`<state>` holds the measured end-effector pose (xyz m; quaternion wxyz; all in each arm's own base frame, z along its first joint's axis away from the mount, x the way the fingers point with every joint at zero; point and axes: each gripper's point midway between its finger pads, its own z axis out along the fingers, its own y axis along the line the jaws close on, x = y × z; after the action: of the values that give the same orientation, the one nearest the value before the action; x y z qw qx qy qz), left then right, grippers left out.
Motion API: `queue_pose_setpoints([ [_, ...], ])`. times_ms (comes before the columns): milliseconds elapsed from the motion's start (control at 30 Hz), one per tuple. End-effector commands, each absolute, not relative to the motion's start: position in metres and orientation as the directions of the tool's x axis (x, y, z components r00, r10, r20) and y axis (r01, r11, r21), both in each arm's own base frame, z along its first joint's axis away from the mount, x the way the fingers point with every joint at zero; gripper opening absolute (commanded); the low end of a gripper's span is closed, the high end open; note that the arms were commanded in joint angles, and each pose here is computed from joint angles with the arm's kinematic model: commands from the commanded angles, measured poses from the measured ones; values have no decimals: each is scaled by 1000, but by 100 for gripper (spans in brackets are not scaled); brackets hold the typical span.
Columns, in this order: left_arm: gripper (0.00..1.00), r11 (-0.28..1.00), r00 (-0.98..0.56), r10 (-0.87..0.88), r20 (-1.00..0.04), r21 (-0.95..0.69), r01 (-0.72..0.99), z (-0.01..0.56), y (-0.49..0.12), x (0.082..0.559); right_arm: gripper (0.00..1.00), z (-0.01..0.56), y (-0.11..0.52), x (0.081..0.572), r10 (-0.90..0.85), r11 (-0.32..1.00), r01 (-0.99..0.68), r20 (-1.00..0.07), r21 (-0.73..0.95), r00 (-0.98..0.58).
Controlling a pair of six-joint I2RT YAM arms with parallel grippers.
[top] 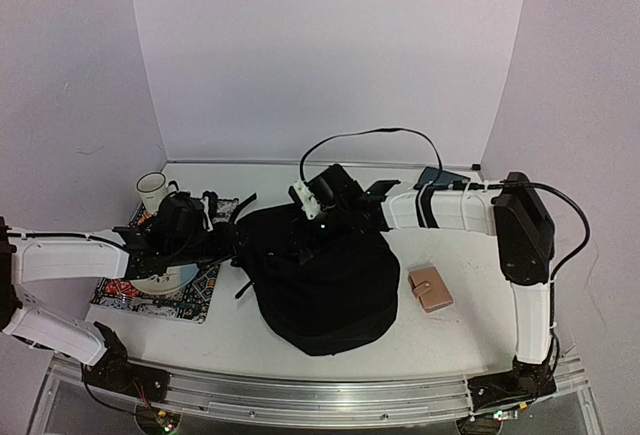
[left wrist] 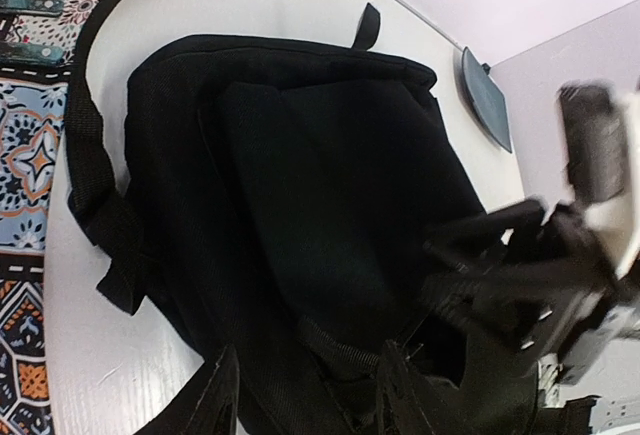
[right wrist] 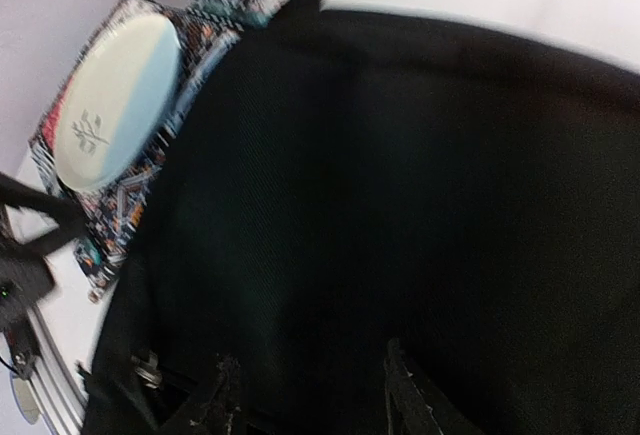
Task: Pack the student bag
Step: Hold the lower front pocket of the student bag.
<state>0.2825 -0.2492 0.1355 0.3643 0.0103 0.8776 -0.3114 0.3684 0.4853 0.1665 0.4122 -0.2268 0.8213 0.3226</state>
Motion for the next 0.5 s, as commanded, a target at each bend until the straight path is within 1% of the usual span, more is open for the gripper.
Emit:
queue_pose_setpoints([
  [0, 46, 748, -735, -233, -637, -600, 284, 147, -263, 292, 46, 142, 471, 349, -147, 707, -612, -772, 355, -618],
  [167, 45, 749, -745, -236, -624, -605, 270, 143, -262, 304, 46, 137, 463, 346, -153, 725, -600, -771, 338, -618],
  [467, 40, 737, -765, -247, -595, -628, 250, 139, -263, 329, 46, 142, 467, 345, -162, 720, -616, -785, 319, -597],
])
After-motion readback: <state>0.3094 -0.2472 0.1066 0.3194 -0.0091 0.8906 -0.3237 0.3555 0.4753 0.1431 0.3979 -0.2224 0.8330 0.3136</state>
